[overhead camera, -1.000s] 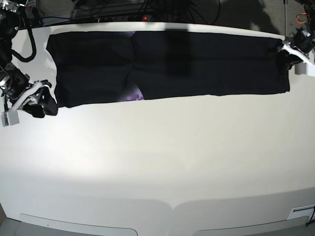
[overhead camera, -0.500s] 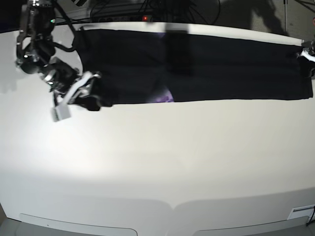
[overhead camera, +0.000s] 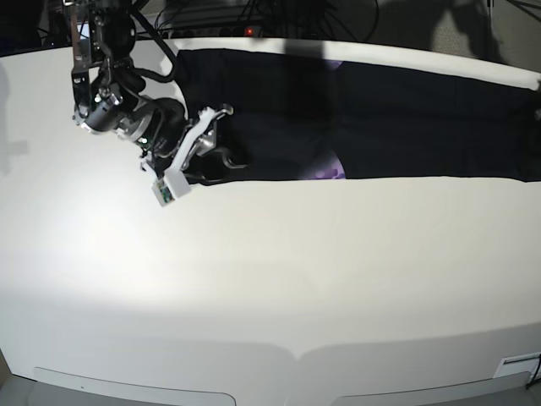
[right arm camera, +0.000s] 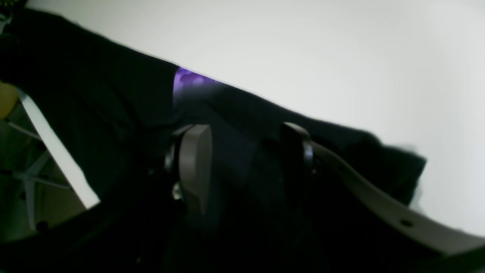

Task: Fold the T-shirt properly
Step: 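Grasp the strip ends and fold each end inward toward the middle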

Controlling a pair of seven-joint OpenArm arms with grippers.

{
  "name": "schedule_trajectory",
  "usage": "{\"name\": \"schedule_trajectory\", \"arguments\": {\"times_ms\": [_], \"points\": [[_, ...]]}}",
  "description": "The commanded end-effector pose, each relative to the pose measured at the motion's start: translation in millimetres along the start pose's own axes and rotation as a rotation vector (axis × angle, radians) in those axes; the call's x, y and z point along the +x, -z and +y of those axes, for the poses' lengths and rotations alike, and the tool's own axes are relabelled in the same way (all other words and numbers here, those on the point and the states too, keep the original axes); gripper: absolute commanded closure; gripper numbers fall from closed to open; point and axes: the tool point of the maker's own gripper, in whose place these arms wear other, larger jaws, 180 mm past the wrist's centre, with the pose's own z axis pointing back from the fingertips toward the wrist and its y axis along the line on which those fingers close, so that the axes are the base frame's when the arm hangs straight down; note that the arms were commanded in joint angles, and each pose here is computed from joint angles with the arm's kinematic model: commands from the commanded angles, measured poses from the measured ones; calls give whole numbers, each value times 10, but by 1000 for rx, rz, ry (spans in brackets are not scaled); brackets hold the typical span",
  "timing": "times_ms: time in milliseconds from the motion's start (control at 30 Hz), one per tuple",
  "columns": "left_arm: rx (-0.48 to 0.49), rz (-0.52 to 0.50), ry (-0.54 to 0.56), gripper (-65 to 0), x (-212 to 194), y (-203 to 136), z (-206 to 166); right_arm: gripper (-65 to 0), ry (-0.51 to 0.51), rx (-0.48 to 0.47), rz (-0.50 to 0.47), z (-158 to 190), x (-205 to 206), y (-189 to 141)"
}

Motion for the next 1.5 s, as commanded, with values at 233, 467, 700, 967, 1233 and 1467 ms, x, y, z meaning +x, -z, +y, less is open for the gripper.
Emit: {"name": "schedule_trajectory", "arguments": {"times_ms": [233,467,700,967,1233,1467], "points": [[-259,-152,-24,0,87,-146,-1278,-299,-40,6,-74,-30,283,-15],[-342,-48,41,0,-426,146,-1908,-299,-40,6,-75,-30,286,-15],[-274,23,142,0,-671,370,-2086,-299,-40,5,-74,-31,285,-16],[-286,37,166,0,-707,396,-2152,-299,-41,5,-75,-32,290,-15],[-463,89,177,-266,-766,310,-2449,-299,-44,5,-78,-37,307,-14],[-512,73,171,-266,-562,355,-2526,-299,-44,5,-77,-38,305,-14]]}}
